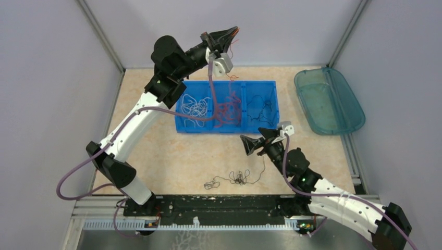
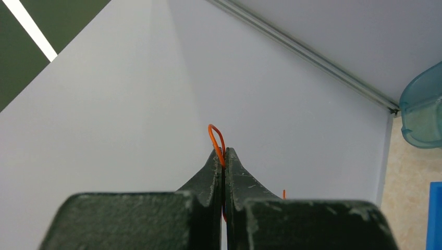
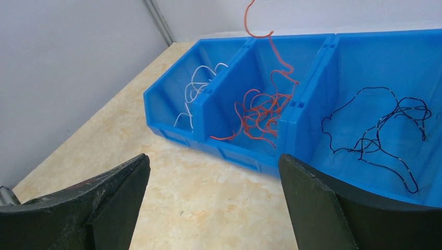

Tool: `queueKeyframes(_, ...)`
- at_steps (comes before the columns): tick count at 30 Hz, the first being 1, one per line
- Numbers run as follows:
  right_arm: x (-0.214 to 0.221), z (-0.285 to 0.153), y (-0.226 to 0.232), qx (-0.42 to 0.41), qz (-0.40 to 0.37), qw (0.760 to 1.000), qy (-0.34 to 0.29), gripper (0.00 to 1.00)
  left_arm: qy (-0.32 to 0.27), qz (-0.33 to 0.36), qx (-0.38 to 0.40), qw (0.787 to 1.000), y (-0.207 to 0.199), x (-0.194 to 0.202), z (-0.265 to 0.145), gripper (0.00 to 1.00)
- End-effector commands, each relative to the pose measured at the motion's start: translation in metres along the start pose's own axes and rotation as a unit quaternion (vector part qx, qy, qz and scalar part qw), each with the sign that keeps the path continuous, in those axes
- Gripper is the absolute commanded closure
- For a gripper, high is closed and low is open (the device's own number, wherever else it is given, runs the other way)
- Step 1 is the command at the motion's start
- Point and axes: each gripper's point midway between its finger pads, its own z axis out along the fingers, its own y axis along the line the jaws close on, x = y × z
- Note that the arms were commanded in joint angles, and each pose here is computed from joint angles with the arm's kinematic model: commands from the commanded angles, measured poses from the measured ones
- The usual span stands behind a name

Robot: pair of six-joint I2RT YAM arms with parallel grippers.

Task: Untangle the cables
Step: Place the cable in the bin.

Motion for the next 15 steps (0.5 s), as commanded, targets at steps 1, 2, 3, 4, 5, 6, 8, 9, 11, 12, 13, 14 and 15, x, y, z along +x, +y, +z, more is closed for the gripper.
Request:
queueKeyframes(1, -0.025, 0.005, 0.010, -0.011, 0.021, 0.999, -0.029, 0.06, -0.021, 0.028, -0.008, 0.999, 0.012, -0.020, -0.006, 1.00)
queueKeyframes(2, -0.025, 0.005, 0.009, -0.010, 0.022, 0.999, -0.029, 0.07, -0.016, 0.025, -0.005, 1.000, 0.008, -0.017, -0.007, 1.00)
queueKeyframes(3, -0.025, 0.005, 0.009, -0.009, 0.022, 0.999, -0.029, 0.07, -0.010, 0.021, -0.002, 1.000, 0.004, -0.012, -0.008, 1.00)
queueKeyframes(4, -0.026, 0.005, 0.009, -0.008, 0.023, 0.999, -0.031, 0.07, -0.006, 0.016, 0.001, 1.000, 0.000, -0.009, -0.008, 1.00)
queueKeyframes(5, -0.026, 0.005, 0.007, -0.005, 0.022, 0.999, -0.031, 0.07, -0.001, 0.011, 0.005, 1.000, -0.005, -0.005, -0.008, 1.00)
queueKeyframes(6, -0.026, 0.005, 0.006, -0.001, 0.022, 0.999, -0.032, 0.07, 0.002, 0.007, 0.008, 1.000, -0.008, -0.003, -0.008, 1.00)
queueKeyframes(8, -0.028, 0.003, 0.001, 0.009, 0.022, 0.999, -0.036, 0.07, 0.008, 0.000, 0.015, 1.000, -0.017, 0.004, -0.008, 1.00)
queueKeyframes(9, -0.028, 0.003, -0.001, 0.014, 0.021, 0.999, -0.038, 0.07, 0.011, -0.004, 0.019, 1.000, -0.022, 0.008, -0.007, 1.00)
queueKeyframes(11, -0.031, 0.001, -0.003, 0.017, 0.021, 0.999, -0.045, 0.07, 0.019, -0.016, 0.023, 0.999, -0.030, 0.016, -0.007, 1.00)
queueKeyframes(12, -0.032, 0.001, -0.004, 0.018, 0.021, 0.998, -0.048, 0.07, 0.023, -0.024, 0.026, 0.999, -0.036, 0.020, -0.006, 1.00)
queueKeyframes(13, -0.032, 0.000, -0.004, 0.017, 0.020, 0.998, -0.048, 0.07, 0.030, -0.034, 0.027, 0.999, -0.040, 0.026, -0.006, 1.00)
queueKeyframes(14, -0.033, 0.000, -0.004, 0.017, 0.020, 0.998, -0.049, 0.07, 0.036, -0.046, 0.029, 0.998, -0.045, 0.032, -0.006, 1.00)
queueKeyframes(15, -0.033, 0.000, -0.004, 0.018, 0.020, 0.998, -0.050, 0.07, 0.043, -0.060, 0.029, 0.997, -0.050, 0.038, -0.006, 1.00)
